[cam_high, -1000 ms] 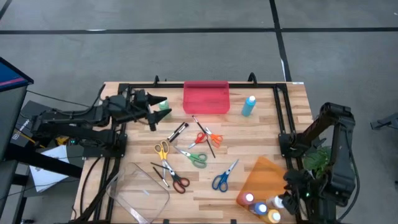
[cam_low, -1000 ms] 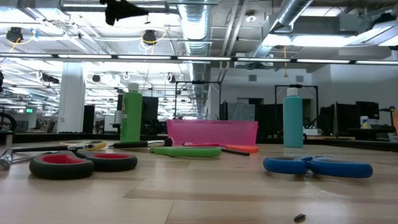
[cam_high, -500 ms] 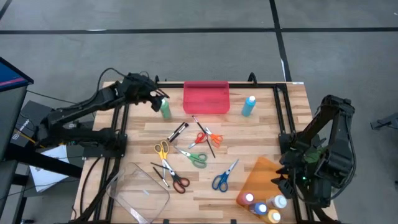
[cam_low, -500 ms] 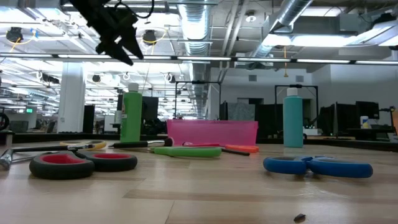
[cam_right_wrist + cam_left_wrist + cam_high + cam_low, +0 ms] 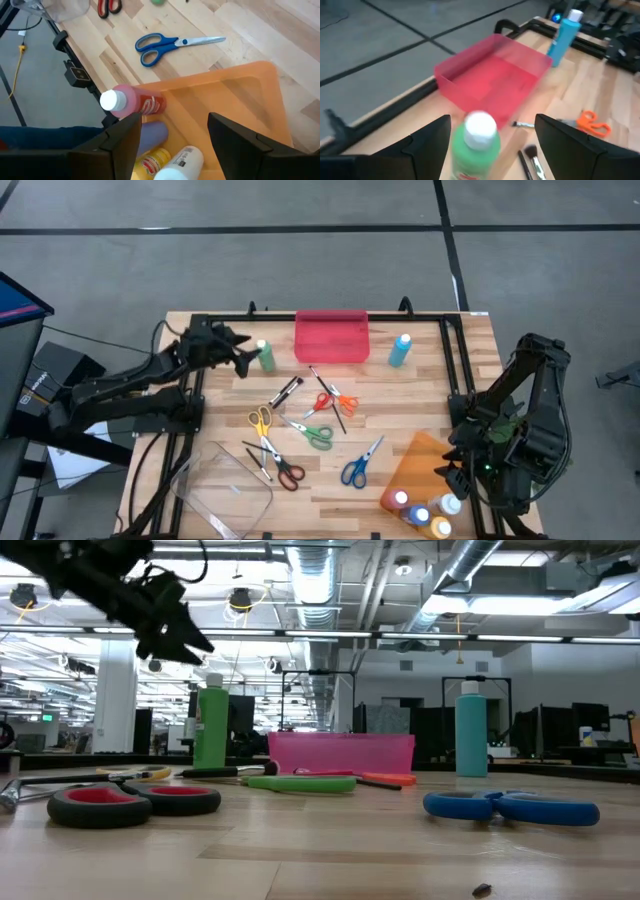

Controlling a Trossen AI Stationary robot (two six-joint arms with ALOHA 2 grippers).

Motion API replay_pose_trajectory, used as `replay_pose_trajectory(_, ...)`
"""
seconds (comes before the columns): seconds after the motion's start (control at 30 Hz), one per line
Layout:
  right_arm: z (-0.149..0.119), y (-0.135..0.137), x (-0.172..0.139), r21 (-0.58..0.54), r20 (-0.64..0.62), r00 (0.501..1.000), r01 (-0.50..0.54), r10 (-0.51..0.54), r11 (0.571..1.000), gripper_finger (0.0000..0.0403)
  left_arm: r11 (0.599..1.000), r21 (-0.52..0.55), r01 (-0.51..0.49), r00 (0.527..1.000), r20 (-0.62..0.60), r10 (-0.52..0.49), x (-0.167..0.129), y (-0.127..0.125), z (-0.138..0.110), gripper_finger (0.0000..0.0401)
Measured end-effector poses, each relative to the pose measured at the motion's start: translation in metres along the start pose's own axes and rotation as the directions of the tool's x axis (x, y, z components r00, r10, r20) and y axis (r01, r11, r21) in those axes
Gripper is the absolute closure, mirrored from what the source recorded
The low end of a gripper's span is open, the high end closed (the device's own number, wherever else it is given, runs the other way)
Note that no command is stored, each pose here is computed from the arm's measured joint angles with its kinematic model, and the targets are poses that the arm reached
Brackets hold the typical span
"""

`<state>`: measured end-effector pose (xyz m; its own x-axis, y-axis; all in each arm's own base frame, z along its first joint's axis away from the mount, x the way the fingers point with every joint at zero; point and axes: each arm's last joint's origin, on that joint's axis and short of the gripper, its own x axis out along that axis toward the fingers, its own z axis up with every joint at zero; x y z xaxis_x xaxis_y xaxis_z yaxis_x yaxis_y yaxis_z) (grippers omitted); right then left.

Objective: Pick & Place Paint Supplies
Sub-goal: Put the green paint bottle into the orange bin

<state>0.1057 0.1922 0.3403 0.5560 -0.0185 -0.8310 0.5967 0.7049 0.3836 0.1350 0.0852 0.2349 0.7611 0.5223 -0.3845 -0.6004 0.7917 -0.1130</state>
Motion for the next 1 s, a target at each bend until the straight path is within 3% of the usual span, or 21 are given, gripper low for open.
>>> replay_pose_trajectory(0.27,0.009,0.002,0.005,0.03,0.034,0.999,0.01,-0.011,1.0,0.0177,0.999,0.004,0.049,0.994,-0.1,-0.048,0.009,-0.003,-0.054,0.0115)
replay_pose_trajectory(0.47,0.01,0.002,0.006,0.034,0.037,0.999,0.014,-0.015,0.999,0.0177,0.997,0.02,-0.07,0.99,-0.122,0.072,0.012,0.004,-0.078,0.0115)
replay_pose_trajectory(0.67,0.01,0.002,0.006,0.034,0.037,0.999,0.014,-0.015,0.999,0.0177,0.99,0.034,-0.134,0.981,-0.135,0.137,0.013,0.007,-0.089,0.0116)
replay_pose_trajectory(0.87,0.011,0.0,0.006,0.024,0.041,0.999,0.03,-0.031,0.999,0.0177,0.993,0.015,-0.119,0.987,-0.105,0.12,0.014,0.006,-0.087,0.0116)
replay_pose_trajectory(1.0,0.011,0.001,0.006,0.026,0.041,0.999,0.031,-0.032,0.999,0.0177,0.996,0.057,-0.072,0.997,-0.007,0.072,0.017,0.007,-0.095,0.0116)
